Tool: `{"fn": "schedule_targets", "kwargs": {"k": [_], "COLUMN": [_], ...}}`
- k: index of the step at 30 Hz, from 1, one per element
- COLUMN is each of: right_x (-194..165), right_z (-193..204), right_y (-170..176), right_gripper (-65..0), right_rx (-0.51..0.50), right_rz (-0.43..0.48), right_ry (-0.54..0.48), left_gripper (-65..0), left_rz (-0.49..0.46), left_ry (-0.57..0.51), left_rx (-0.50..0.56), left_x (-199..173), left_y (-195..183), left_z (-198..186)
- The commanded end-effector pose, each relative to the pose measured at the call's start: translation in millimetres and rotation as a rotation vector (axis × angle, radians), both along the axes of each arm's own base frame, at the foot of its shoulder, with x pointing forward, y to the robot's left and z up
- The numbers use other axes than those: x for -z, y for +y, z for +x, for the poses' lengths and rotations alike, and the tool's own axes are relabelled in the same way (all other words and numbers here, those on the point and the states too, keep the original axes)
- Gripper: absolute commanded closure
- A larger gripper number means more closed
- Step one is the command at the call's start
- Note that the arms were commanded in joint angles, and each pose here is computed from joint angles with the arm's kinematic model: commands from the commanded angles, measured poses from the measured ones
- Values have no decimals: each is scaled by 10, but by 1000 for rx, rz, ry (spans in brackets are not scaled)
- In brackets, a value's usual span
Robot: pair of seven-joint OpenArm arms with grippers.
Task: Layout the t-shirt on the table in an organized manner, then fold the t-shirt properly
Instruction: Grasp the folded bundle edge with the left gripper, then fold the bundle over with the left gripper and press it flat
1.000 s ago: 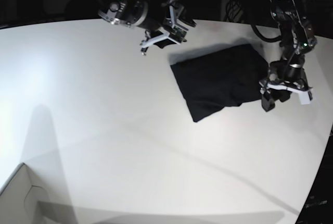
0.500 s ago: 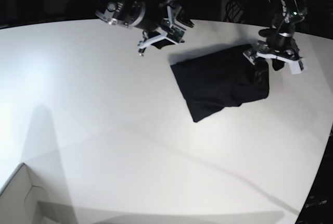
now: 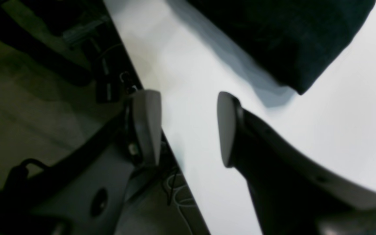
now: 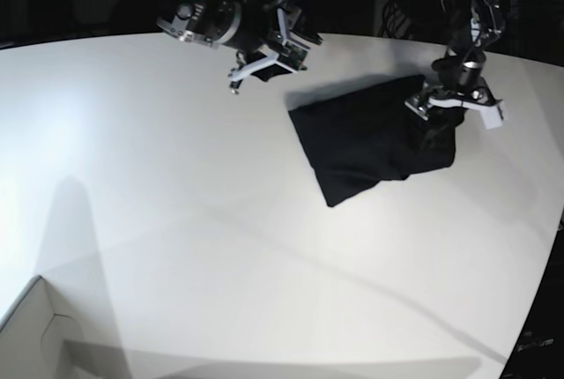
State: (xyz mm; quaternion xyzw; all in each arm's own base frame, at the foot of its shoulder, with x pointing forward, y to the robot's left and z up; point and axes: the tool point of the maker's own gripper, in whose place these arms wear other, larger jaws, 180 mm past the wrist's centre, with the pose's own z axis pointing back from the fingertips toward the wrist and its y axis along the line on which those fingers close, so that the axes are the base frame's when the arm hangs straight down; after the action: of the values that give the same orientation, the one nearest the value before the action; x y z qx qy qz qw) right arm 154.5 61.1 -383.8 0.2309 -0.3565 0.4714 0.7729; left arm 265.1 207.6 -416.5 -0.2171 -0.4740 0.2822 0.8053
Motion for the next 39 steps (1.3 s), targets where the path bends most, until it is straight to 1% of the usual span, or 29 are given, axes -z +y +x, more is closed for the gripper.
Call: {"fn": "schedule_targets", "kwargs": {"k": [1, 4, 5, 7, 8, 10, 13, 14, 17, 19, 20, 26, 28, 30, 31, 32, 34, 37, 38, 39], "right_x": [-119, -117, -116, -96, -88, -84, -73, -84, -135, -126, -113, -148, -157, -147, -139, -143, -135, -158, -164, -170], "right_z": [26, 27, 35, 40, 59, 100, 165, 197, 308, 360, 399, 621, 669, 676, 667, 676, 660, 673, 672, 669], "right_y": [61, 60, 51, 7, -28, -77, -176, -209, -338, -494, -614, -1283, -1476, -1672, -1764, -1836, -1956, -2175, -2239, -2291], "right_gripper": [-284, -284, -284, -284, -284, -284, -284, -284, -284, -284, -284, -284, -284, -284, -284, -284, -284, -284, -284, -284], "right_rx": [0, 0, 1, -1, 7, 24, 52, 63, 104, 146, 176, 358, 411, 463, 485, 505, 548, 644, 680, 709], "right_rz": [49, 47, 45, 33, 27, 23, 10, 8, -2, -21, -37, -114, -136, -161, -174, -182, -192, -196, -193, -190], "right_ry": [-19, -20, -22, -24, -25, -27, -33, -39, -64, -69, -71, -107, -115, -114, -112, -115, -109, -111, -109, -109], "left_gripper": [-650, -650, -638, -588, -548, -448, -249, -185, -12, 0, -14, 0, 0, 0, 0, 0, 0, 0, 0, 0], "left_rz": [-19, -23, -29, -29, -28, -24, -22, -19, -5, 5, 17, 112, 148, 206, 251, 310, 429, 590, 642, 673], "left_ry": [119, 123, 133, 136, 139, 157, 183, 180, 189, 191, 190, 161, 134, 105, 91, 60, -13, -69, -89, -107], "left_rx": [50, 69, 77, 92, 102, 126, 136, 139, 145, 159, 178, 320, 386, 468, 532, 618, 826, 1120, 1233, 1315], "left_x": [243, 266, 305, 321, 333, 390, 472, 468, 504, 515, 509, 381, 281, 166, 120, 40, -92, -90, -80, -75], "left_y": [-158, -232, -268, -289, -291, -310, -302, -289, -234, -216, -210, -284, -400, -529, -636, -772, -1130, -1493, -1636, -1775], "left_z": [-154, -122, -134, -96, -85, -93, -129, -89, -13, 70, 122, 530, 702, 872, 939, 1028, 1125, 1082, 1041, 1007]}}
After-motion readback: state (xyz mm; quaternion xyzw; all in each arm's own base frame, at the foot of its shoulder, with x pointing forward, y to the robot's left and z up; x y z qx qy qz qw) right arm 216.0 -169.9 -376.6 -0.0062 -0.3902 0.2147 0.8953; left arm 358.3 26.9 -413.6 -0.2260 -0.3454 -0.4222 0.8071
